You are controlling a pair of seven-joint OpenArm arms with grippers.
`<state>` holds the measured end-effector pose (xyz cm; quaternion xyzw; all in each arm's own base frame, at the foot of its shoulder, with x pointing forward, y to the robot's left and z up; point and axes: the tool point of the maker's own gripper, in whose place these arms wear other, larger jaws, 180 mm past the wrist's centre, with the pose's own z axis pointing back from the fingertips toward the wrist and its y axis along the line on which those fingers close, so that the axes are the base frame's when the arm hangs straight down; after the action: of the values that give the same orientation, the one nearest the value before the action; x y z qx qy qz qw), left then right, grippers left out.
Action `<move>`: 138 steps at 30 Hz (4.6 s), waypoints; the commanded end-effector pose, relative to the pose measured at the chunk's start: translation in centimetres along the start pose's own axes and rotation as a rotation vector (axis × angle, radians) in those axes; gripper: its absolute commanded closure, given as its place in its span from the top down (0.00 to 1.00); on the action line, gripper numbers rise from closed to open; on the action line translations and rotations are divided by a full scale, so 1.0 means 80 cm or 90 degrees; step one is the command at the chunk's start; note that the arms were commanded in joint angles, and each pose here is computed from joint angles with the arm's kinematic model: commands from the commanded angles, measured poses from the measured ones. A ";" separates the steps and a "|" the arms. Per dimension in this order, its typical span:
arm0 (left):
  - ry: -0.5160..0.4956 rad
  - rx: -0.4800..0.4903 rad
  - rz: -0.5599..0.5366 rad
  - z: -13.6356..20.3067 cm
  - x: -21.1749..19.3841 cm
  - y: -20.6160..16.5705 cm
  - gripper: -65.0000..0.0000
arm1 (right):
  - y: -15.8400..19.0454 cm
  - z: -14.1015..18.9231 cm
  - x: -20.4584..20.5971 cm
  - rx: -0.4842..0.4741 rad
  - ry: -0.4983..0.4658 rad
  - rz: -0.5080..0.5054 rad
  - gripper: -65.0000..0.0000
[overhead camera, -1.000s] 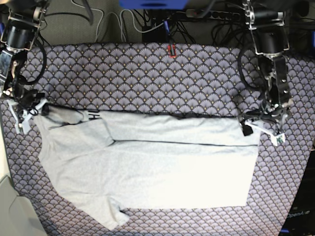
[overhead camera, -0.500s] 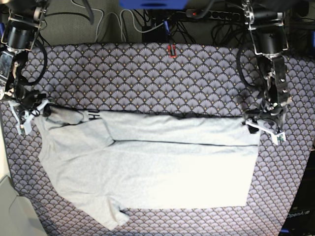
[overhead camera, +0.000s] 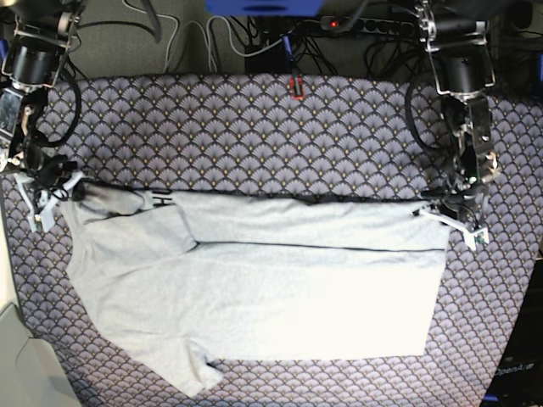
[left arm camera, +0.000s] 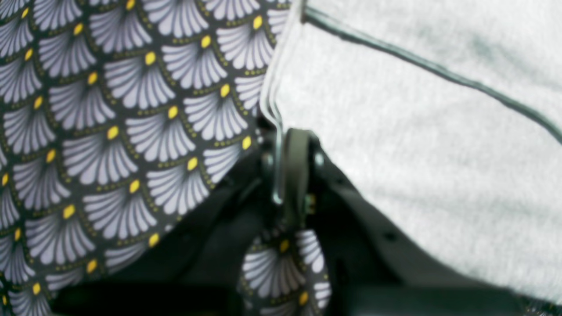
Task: Fold the T-shirt properly
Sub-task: 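Regrasp the folded edge with both grippers, then pull the folded edge with both grippers away from the shirt body, then release the edge and move both grippers to the shirt's opposite edge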
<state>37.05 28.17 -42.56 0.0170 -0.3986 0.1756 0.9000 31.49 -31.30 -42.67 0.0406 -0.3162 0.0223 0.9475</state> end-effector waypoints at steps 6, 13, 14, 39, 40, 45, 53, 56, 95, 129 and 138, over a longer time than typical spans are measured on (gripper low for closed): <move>0.026 0.006 -0.008 0.006 -0.004 0.008 0.00 | -0.002 0.004 -0.016 0.001 0.029 0.009 0.00; 0.022 -0.001 -0.026 0.025 0.003 0.003 0.00 | 0.012 0.035 -0.009 -0.013 -0.004 0.077 0.00; 0.024 -0.002 -0.028 0.027 0.003 0.003 0.00 | 0.014 0.038 -0.009 -0.014 -0.006 0.083 0.00; 0.049 0.063 -0.112 0.116 -0.016 0.075 0.00 | -0.006 0.083 -0.099 -0.019 0.058 0.095 0.00; 0.051 0.063 -0.115 0.119 -0.019 0.075 0.00 | 0.000 0.086 -0.101 -0.017 0.057 0.100 0.00; 0.061 0.064 -0.133 0.135 -0.036 0.078 0.00 | 0.024 0.103 -0.110 -0.010 0.052 0.127 0.00; 0.082 0.095 -0.131 0.154 -0.058 0.108 0.00 | 0.009 0.120 -0.115 -0.036 0.050 0.123 0.00; 0.083 0.107 -0.129 0.158 -0.058 0.118 0.00 | 0.007 0.121 -0.114 -0.039 0.050 0.123 0.00; 0.029 0.149 -0.096 0.165 -0.014 0.150 0.85 | -0.050 0.154 -0.103 -0.121 0.029 0.090 0.47; -0.066 0.104 -0.011 0.125 0.099 0.107 0.85 | 0.038 -0.057 0.207 0.066 -0.087 0.137 0.48; -0.065 0.104 -0.011 0.125 0.098 0.107 0.85 | 0.000 -0.058 0.219 -0.037 -0.142 0.062 0.48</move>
<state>31.27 36.18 -32.77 0.0919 -0.4045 0.2046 0.8866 46.47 -29.65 -38.71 0.0072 -0.3828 0.0597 0.9219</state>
